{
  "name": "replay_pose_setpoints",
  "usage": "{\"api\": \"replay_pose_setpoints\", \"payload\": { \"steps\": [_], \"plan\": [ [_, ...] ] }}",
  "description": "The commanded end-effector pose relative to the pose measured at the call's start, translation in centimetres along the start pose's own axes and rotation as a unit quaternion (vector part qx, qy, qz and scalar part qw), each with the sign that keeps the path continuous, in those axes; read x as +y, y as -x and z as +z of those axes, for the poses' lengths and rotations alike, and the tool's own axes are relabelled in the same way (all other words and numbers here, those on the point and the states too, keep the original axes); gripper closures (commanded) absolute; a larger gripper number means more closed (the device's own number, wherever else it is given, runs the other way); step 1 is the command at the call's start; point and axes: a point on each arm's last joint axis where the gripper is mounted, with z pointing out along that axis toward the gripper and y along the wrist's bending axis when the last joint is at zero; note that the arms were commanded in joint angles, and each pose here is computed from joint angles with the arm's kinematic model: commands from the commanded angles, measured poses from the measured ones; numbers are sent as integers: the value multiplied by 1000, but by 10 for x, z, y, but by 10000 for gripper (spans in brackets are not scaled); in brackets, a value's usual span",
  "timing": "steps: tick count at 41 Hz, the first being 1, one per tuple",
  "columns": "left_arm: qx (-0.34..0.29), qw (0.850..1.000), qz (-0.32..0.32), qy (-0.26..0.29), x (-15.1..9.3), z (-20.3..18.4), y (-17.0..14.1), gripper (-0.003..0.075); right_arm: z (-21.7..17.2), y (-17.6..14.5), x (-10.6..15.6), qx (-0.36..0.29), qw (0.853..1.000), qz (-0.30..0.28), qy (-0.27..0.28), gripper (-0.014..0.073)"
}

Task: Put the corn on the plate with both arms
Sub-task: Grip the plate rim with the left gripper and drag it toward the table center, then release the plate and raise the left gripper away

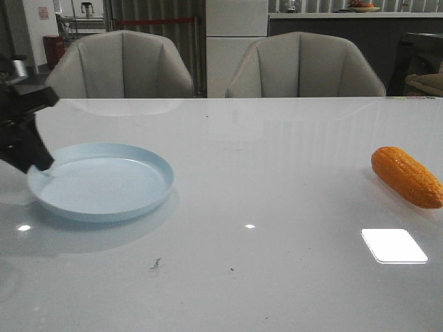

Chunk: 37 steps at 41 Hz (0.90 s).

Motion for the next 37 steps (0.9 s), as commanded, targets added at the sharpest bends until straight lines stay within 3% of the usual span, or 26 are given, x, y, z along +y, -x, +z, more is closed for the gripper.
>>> {"api": "replay_pose_setpoints", "payload": {
  "steps": [1,10,16,21,31,35,37],
  "plan": [
    [-38,998,51,-27,-53,-16,6,622,-9,17,0,-55,998,-7,-1,85],
    [-30,992,109,-47,-122,10,-6,622,-9,17,0,-55,998,-7,-1,85],
    [-27,990,121,-63,-149,25,-13,622,-9,17,0,-55,998,-7,-1,85],
    [-26,990,118,-67,-156,33,-15,622,-8,17,0,-53,999,-7,-1,85],
    [-32,990,130,-42,-147,33,-12,613,-8,16,0,-50,999,-7,-1,85],
    [-27,990,137,-34,-144,33,-12,542,-8,16,0,-50,999,-7,-1,85],
    [-23,989,143,-28,-143,33,-13,470,-8,16,0,-50,999,-7,-1,85]
  ]
}}
